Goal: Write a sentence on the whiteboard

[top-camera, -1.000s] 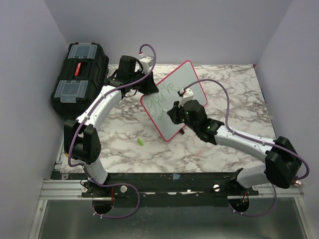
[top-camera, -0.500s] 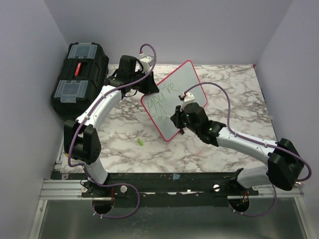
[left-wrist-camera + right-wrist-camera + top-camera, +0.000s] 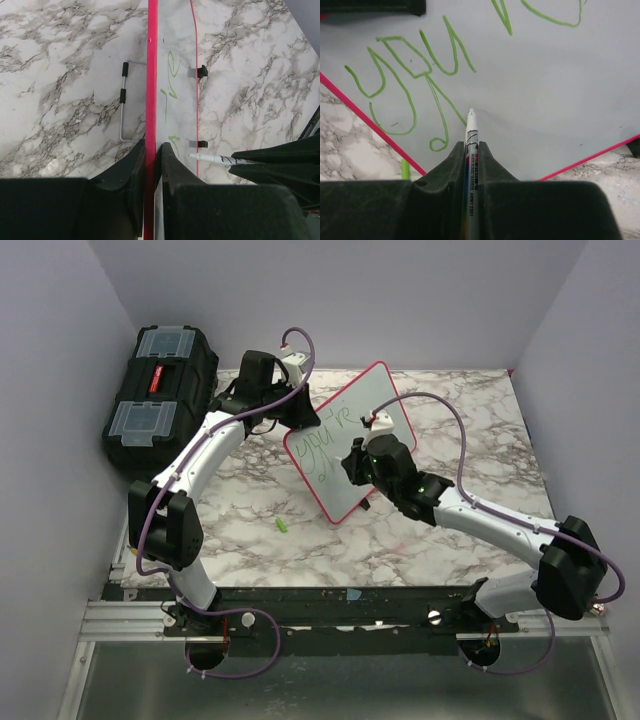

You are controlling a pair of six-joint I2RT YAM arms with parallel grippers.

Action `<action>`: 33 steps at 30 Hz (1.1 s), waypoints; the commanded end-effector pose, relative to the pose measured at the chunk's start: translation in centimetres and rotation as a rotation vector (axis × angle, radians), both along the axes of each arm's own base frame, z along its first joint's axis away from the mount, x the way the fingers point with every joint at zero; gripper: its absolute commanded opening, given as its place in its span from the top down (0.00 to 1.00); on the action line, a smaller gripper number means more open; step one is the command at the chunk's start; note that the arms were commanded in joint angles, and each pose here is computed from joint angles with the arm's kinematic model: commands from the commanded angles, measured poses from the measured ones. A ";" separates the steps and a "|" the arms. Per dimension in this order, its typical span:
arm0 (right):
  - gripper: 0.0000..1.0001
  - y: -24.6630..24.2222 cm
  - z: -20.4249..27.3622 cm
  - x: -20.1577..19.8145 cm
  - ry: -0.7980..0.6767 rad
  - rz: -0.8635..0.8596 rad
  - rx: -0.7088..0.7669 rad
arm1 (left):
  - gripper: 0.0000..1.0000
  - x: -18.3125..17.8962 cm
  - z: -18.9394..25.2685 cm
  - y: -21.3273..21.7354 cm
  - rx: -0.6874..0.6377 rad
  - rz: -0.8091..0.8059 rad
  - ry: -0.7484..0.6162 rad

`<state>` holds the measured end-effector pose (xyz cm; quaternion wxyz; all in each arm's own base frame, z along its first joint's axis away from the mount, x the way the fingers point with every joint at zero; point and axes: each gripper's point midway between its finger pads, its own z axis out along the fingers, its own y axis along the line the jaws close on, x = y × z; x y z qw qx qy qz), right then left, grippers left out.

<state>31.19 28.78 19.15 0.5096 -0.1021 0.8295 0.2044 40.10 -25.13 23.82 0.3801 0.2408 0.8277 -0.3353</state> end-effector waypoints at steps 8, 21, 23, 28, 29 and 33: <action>0.99 0.3 0.2 2.0 -0.021 -0.064 -0.022 | 1.00 -1.6 -3.5 0.0 0.089 -0.053 0.070; 0.99 0.4 -1.9 0.4 0.027 0.006 -0.038 | 1.00 -1.4 -3.5 -0.3 0.080 -0.059 0.068; 0.99 0.2 -2.3 0.1 0.035 0.009 -0.043 | 1.00 -1.4 -3.5 -0.3 0.080 -0.059 0.068; 0.99 -0.7 -3.0 -0.2 0.047 -0.012 -0.070 | 1.00 -1.2 -3.4 -0.5 0.073 -0.062 0.070; 0.99 -0.9 -3.1 -0.1 0.047 -0.019 -0.077 | 1.00 -1.2 -3.4 -0.4 0.073 -0.062 0.069; 0.99 -1.5 -3.0 0.2 0.034 -0.049 -0.101 | 1.00 -1.2 -3.4 -0.5 0.072 -0.063 0.070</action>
